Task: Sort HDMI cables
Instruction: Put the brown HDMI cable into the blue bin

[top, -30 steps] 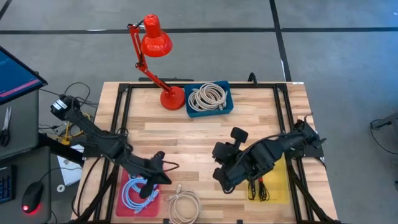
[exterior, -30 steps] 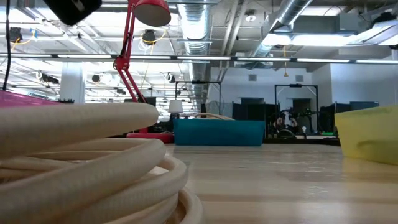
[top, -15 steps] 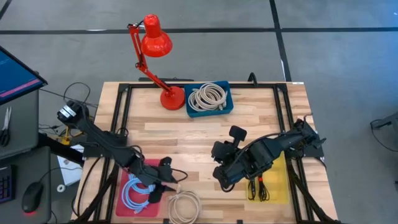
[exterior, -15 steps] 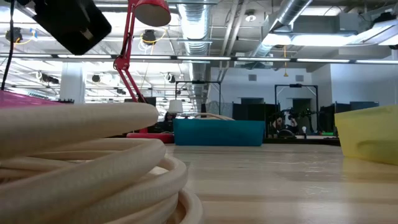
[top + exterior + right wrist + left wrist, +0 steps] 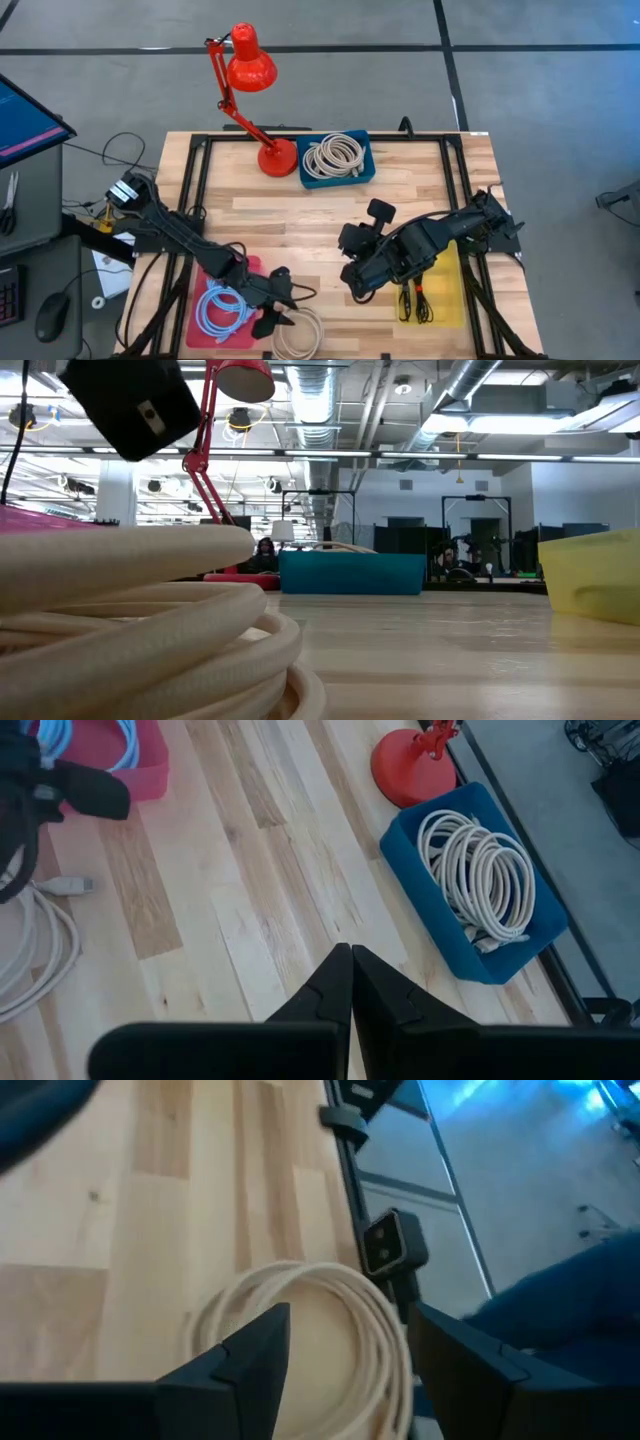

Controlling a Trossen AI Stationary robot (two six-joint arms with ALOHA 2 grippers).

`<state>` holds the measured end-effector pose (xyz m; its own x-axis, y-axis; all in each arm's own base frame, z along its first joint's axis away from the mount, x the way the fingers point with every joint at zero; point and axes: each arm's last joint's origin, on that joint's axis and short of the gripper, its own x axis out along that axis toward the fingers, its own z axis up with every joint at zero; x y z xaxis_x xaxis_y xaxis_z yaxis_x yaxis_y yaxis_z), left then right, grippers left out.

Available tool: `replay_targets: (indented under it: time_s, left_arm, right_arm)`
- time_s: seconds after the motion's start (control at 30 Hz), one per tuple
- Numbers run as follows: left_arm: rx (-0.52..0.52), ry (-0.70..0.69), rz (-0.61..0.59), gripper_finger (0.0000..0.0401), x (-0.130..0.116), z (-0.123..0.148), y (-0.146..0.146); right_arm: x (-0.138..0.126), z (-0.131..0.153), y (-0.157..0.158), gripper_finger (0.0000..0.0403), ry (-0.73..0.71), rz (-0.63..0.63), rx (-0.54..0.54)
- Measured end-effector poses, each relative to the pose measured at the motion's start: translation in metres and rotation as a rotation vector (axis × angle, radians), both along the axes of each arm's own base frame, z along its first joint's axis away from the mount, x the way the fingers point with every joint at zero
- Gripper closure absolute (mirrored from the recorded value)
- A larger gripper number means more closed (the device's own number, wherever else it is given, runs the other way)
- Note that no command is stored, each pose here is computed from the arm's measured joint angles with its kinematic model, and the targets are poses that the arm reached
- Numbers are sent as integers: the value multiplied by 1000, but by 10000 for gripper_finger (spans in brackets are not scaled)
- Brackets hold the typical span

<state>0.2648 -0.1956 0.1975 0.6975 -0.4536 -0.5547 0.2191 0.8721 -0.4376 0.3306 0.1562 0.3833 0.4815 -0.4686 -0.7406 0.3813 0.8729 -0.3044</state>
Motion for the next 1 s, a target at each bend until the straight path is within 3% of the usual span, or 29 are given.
replay_targets:
  time_s: [0.47, 0.73, 1.0]
  left_arm:
    - [-59, 102, -25, 249, 3, 7, -5]
    - [66, 194, 38, 272, -2, -5, 5]
    - [128, 132, 69, 274, 7, -4, 16]
  right_arm:
    - [0, 0, -1, 403, 16, 22, -15]
    - [2, 0, -5, 403, 34, 37, -34]
    - [5, 0, -12, 403, 52, 47, -53]
